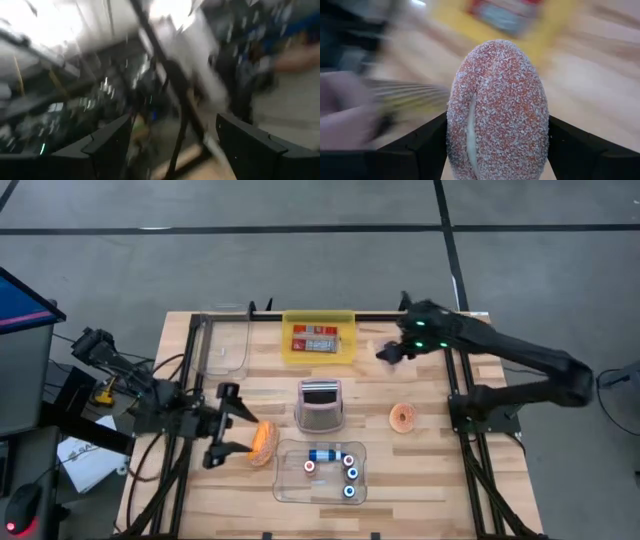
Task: Pick & Place Food Item
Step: Put the pink donut into the top transparent bin
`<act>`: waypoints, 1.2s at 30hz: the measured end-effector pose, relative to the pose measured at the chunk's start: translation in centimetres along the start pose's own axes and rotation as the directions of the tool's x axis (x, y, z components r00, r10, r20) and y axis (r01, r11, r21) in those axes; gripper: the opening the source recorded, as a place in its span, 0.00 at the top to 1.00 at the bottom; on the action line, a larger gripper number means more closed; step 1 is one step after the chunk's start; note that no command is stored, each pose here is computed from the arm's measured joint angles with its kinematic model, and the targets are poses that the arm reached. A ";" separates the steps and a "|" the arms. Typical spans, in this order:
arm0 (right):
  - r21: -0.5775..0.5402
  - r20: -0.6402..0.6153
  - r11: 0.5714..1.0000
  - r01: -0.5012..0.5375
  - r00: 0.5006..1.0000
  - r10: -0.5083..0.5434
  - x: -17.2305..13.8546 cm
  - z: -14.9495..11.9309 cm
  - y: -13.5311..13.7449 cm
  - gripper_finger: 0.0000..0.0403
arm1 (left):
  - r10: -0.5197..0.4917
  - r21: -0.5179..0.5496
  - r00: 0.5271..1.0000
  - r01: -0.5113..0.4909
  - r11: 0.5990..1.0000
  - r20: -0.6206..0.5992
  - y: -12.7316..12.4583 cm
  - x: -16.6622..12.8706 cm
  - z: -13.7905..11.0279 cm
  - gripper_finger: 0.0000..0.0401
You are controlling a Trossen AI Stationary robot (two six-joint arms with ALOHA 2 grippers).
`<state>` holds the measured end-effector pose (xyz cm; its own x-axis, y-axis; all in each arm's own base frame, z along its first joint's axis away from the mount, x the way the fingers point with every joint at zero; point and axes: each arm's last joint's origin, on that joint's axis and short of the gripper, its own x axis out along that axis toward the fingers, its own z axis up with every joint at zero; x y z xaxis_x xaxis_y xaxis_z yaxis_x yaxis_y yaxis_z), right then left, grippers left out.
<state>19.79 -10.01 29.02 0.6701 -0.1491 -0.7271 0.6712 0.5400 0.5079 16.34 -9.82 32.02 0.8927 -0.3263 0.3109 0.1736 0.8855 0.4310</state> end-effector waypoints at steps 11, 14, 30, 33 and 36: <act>-0.126 0.135 0.867 -0.483 0.857 0.497 -9.0 -5.1 5.8 0.32 | 0.065 0.017 0.982 -0.063 0.998 -0.177 0.3 4.5 -1.5 0.28; -0.238 0.183 0.789 -0.566 0.772 0.609 -9.8 -6.1 8.1 0.32 | 0.143 -0.132 0.987 -0.153 0.979 -0.080 1.5 5.9 -1.1 0.26; -0.723 0.265 0.636 -0.268 0.743 0.615 -4.9 -9.7 18.1 0.32 | 0.202 -0.491 0.979 -0.173 0.854 0.007 4.6 7.4 -4.0 0.02; -0.767 0.264 0.600 -0.225 0.742 0.616 -4.4 -9.8 20.0 0.32 | 0.215 -0.359 0.976 -0.207 0.910 -0.017 4.4 7.6 -4.5 0.01; -0.799 0.252 0.566 -0.202 0.743 0.621 -3.8 -10.0 21.7 0.32 | 0.213 -0.262 0.976 -0.215 0.941 -0.036 4.1 7.8 -4.9 0.03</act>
<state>28.64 10.59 38.22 0.9940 0.0160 -0.1085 -0.0089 0.9978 0.0654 26.05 -7.13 32.05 0.9237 -0.1179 0.3645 0.0801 0.9899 0.1170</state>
